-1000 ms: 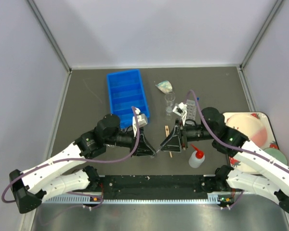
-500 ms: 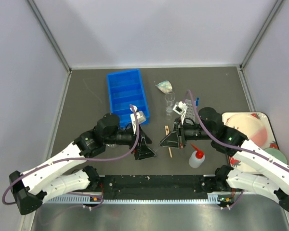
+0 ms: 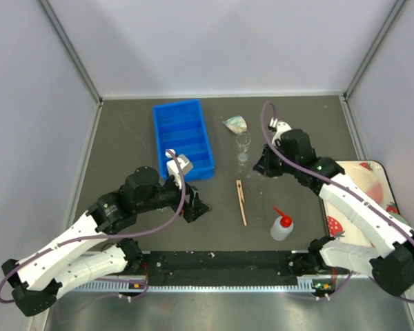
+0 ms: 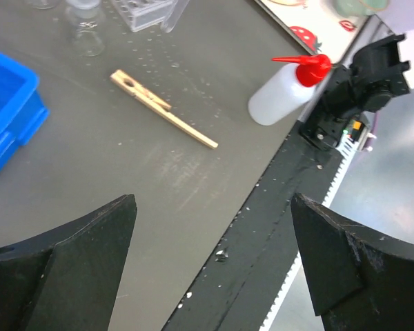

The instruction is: Organize the chemistry lab equipment

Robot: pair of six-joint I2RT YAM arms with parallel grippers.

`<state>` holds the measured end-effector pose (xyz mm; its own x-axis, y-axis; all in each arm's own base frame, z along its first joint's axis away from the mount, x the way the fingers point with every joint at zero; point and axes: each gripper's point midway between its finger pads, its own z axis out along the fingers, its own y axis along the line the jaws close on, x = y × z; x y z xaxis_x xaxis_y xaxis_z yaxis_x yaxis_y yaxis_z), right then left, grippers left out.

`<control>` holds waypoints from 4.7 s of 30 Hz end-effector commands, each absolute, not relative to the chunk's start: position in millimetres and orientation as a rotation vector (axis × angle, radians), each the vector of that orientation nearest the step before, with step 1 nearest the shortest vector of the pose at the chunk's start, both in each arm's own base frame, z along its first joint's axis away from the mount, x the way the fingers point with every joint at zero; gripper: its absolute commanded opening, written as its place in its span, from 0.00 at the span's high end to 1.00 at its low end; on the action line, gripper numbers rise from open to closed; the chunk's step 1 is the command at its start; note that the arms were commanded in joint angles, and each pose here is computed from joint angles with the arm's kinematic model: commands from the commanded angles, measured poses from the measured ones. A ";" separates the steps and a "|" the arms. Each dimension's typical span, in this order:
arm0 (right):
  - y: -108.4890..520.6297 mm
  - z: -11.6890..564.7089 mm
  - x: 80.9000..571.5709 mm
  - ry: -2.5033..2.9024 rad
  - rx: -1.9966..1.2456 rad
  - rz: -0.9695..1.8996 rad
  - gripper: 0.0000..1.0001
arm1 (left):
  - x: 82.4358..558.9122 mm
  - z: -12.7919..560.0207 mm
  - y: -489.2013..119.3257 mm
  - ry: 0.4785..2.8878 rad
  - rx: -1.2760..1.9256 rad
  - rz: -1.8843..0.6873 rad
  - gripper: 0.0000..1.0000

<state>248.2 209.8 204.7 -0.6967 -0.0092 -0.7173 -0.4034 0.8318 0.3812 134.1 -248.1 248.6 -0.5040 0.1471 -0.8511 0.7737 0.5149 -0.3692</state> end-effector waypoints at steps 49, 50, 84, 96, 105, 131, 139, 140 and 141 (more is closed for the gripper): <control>78.9 133.8 397.5 2.388 0.211 -0.042 1.00 | 141.4 250.6 -217.4 1.904 0.694 -0.851 0.01; 78.8 131.8 397.9 2.391 0.211 -0.045 1.00 | 141.9 251.2 -217.2 1.903 0.692 -0.849 0.01; 84.6 96.2 399.7 2.473 0.168 -0.046 0.88 | 144.7 248.4 -220.4 1.924 0.693 -0.842 0.01; 84.5 125.2 398.6 2.405 0.183 -0.009 0.51 | 148.2 247.6 -226.4 1.949 0.694 -0.843 0.01; 76.9 204.3 360.8 2.221 0.189 0.006 0.49 | 179.9 240.1 -223.5 2.018 0.601 -0.674 0.01; 122.8 213.8 187.9 2.264 -0.111 0.342 0.39 | 260.6 217.6 -233.1 2.215 0.337 -0.417 0.03; 110.5 176.3 163.4 2.410 -0.053 0.289 0.36 | 251.5 217.3 -235.5 2.208 0.364 -0.474 0.03; 109.4 174.7 162.0 2.417 -0.052 0.283 0.36 | 250.7 218.2 -235.4 2.201 0.367 -0.480 0.03; 109.7 173.7 160.1 2.425 -0.049 0.285 0.36 | 249.7 216.9 -235.1 2.201 0.370 -0.482 0.03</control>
<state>169.1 116.1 178.2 -0.7461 0.0154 -0.6657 -0.1546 0.9684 0.1956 250.0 -230.2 196.8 -0.6459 0.1502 -0.7485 0.3998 0.9018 -0.1640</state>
